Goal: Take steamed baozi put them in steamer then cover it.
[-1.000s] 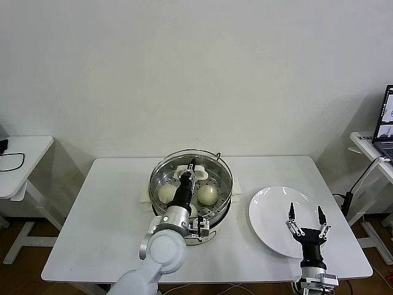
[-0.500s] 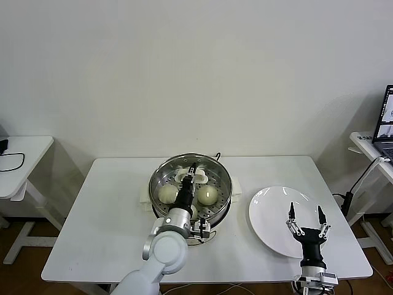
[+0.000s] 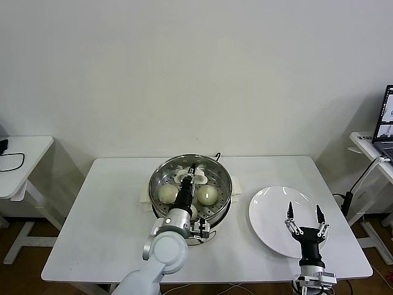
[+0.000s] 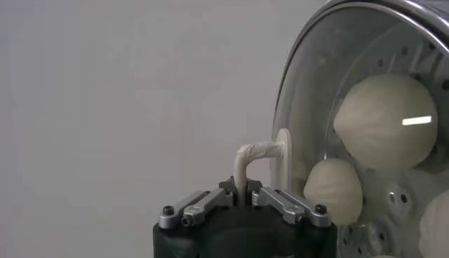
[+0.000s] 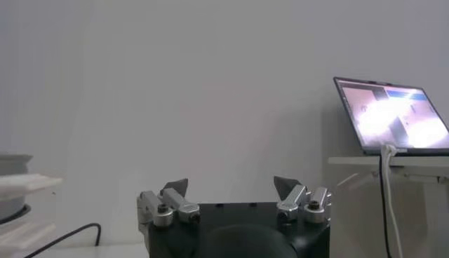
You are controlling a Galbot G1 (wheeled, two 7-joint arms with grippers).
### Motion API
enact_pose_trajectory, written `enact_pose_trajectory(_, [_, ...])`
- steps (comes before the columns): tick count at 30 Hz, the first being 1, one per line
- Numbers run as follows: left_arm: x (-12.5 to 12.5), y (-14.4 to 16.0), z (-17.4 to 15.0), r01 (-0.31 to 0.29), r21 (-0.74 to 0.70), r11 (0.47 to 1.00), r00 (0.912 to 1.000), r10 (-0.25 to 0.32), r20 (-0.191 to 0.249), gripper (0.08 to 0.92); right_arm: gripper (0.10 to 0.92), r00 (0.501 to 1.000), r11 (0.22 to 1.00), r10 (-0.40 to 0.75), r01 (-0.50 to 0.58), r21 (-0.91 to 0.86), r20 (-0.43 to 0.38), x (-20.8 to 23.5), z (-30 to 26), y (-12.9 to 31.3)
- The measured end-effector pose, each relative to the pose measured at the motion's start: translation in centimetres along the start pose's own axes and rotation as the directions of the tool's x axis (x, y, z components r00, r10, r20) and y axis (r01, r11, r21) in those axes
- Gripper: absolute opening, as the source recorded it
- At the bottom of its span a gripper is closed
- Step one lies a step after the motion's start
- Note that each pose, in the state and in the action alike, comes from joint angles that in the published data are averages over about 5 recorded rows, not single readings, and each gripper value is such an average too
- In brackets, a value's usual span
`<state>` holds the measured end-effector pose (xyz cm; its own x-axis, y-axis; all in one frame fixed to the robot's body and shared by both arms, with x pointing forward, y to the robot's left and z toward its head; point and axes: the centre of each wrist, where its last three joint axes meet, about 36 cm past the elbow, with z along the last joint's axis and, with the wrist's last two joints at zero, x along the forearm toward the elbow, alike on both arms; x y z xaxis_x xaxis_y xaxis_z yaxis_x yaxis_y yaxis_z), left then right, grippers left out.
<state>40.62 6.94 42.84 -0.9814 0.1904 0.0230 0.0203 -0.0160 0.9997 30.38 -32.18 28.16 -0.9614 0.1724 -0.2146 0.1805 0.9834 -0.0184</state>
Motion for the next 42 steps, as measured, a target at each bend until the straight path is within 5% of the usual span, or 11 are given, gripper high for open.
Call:
enact_pose_trajectory(10, [0.3,-0.1,0.2,-0.002,0.017,1.0,1.0,0.002,-0.002,0.23,0.823,1.0,1.0,-0.006,0.006,0.0,0.003,0.0,-0.1,0.2])
enact_pose_trajectory(30, [4.6,1.0,1.3,0.022,0.055,0.998,0.9994,-0.024,0.025,0.788,0.823,1.0,1.0,-0.01,0.01,0.013,0.01,0.2,0.1,-0.2])
enact_pose_trajectory(42, [9.1,3.0,3.7,0.124,0.33,0.936,0.9914,-0.131,-0.002,0.823,0.823,1.0,1.0,-0.009,0.008,0.013,0.01,-0.5,0.1,-0.1])
